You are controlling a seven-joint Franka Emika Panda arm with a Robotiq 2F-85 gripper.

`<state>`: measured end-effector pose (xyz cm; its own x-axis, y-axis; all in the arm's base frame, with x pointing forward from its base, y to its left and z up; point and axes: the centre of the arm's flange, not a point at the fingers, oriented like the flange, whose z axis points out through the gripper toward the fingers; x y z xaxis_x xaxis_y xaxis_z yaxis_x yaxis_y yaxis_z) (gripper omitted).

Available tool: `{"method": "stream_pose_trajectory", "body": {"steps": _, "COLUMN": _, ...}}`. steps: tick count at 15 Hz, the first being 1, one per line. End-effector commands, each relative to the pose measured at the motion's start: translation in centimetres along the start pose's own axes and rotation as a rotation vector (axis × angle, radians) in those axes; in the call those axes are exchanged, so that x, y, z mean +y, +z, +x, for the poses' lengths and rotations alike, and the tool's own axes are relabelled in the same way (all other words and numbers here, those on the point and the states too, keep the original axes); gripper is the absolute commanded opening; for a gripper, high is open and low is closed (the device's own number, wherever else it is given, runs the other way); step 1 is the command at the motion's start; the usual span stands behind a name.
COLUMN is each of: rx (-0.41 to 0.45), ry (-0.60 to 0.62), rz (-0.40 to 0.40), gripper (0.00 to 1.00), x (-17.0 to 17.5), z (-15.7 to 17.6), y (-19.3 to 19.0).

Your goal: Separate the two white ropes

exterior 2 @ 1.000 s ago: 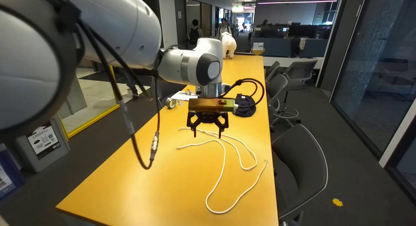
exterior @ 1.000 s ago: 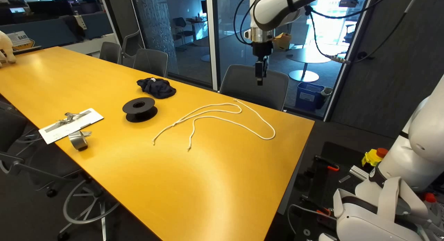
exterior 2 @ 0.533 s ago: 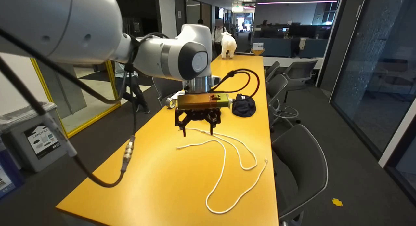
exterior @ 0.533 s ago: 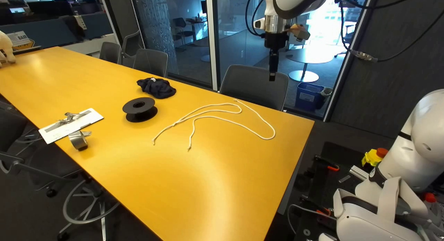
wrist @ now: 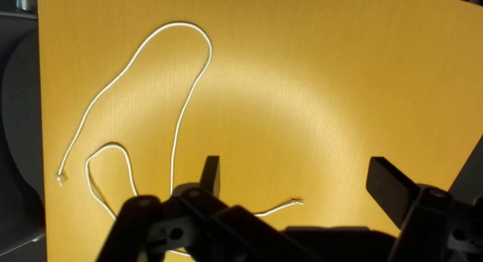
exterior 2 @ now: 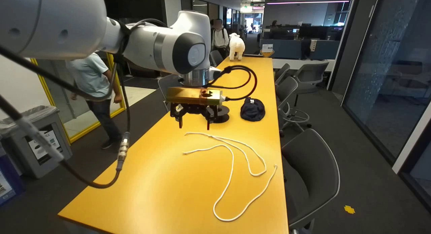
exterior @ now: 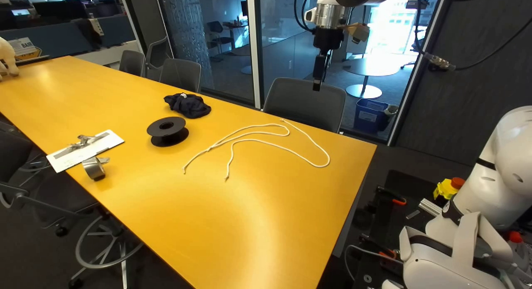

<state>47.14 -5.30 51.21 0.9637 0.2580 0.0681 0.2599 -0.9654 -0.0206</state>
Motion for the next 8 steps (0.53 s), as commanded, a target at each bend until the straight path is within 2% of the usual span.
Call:
{"method": "stream_pose_trajectory", "body": {"steps": 1, "rx": 0.009, "ry": 0.089, "rz": -0.007, "gripper": 1.0, "x": -1.4, "z": -1.0, "y": -0.8}}
{"method": "stream_pose_trajectory", "body": {"steps": 8, "rx": -0.005, "ry": 0.176, "rz": -0.005, "gripper": 1.0, "x": -1.6, "z": -2.1, "y": -0.4}}
